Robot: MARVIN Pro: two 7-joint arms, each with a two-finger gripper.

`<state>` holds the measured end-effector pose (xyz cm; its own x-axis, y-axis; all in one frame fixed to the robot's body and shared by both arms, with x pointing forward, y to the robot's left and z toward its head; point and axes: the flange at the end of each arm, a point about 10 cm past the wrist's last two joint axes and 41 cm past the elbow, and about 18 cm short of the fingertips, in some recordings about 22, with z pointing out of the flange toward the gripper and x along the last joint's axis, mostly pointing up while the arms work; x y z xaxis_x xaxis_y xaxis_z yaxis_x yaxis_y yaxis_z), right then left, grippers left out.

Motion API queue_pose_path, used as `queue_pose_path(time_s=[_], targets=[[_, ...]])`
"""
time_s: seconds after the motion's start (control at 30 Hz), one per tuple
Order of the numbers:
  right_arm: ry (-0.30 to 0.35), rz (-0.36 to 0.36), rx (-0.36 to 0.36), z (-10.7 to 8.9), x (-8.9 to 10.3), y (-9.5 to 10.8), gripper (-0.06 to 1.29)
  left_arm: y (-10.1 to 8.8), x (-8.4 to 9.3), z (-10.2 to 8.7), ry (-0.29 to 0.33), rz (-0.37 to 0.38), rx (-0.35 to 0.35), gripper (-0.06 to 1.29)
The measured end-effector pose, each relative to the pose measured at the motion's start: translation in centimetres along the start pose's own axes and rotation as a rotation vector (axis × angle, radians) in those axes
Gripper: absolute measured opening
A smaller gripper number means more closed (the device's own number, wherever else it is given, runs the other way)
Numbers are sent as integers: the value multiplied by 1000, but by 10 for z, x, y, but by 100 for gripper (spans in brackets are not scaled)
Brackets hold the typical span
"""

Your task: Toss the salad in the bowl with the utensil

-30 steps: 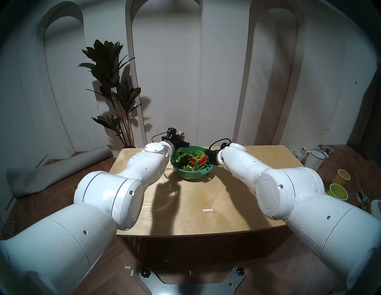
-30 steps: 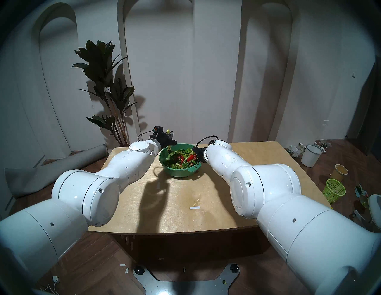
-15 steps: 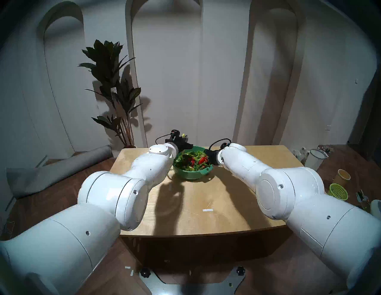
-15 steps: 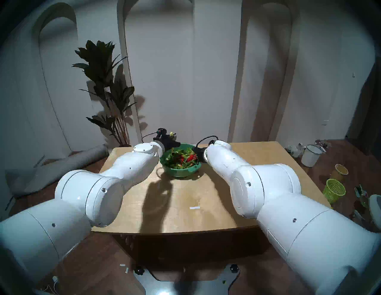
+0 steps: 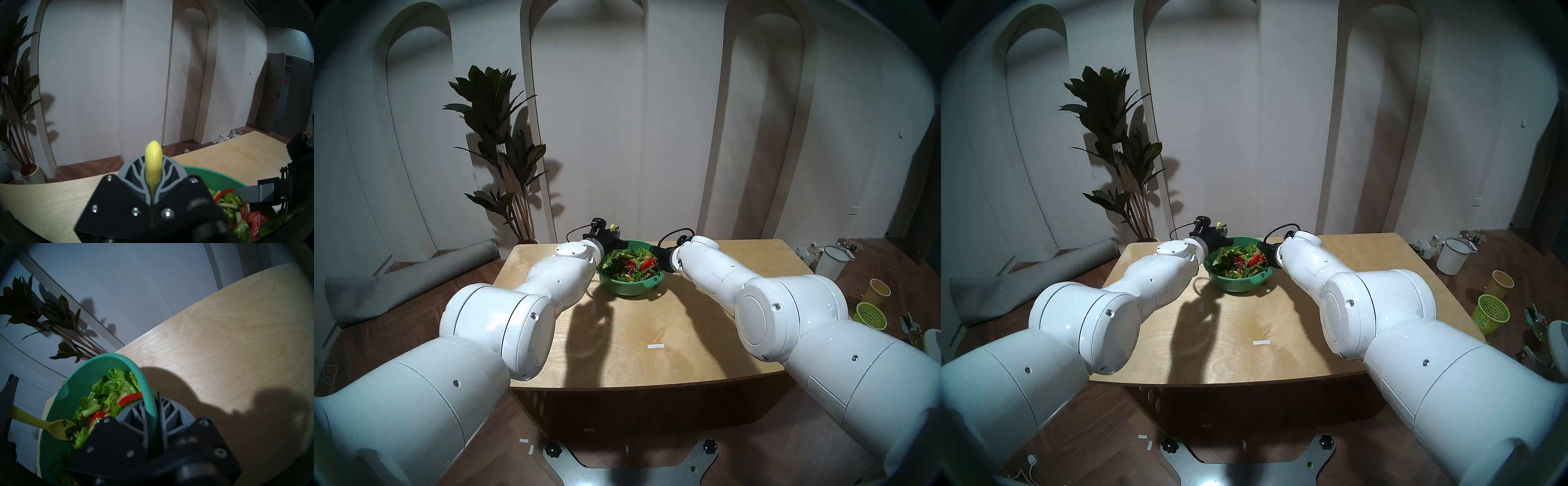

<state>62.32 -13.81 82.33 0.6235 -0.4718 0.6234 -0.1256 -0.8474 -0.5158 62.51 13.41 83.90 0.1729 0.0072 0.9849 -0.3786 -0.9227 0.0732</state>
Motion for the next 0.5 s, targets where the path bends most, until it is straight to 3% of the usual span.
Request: queue_pose_path(time_s=[0.2,0.5], targets=[[0,0,0,0,0,0,10,-10,-17,-8,-21,-31,21,-2],[0,0,0,0,0,0,10,-20,-22,-13,-5,-71,43,-2]])
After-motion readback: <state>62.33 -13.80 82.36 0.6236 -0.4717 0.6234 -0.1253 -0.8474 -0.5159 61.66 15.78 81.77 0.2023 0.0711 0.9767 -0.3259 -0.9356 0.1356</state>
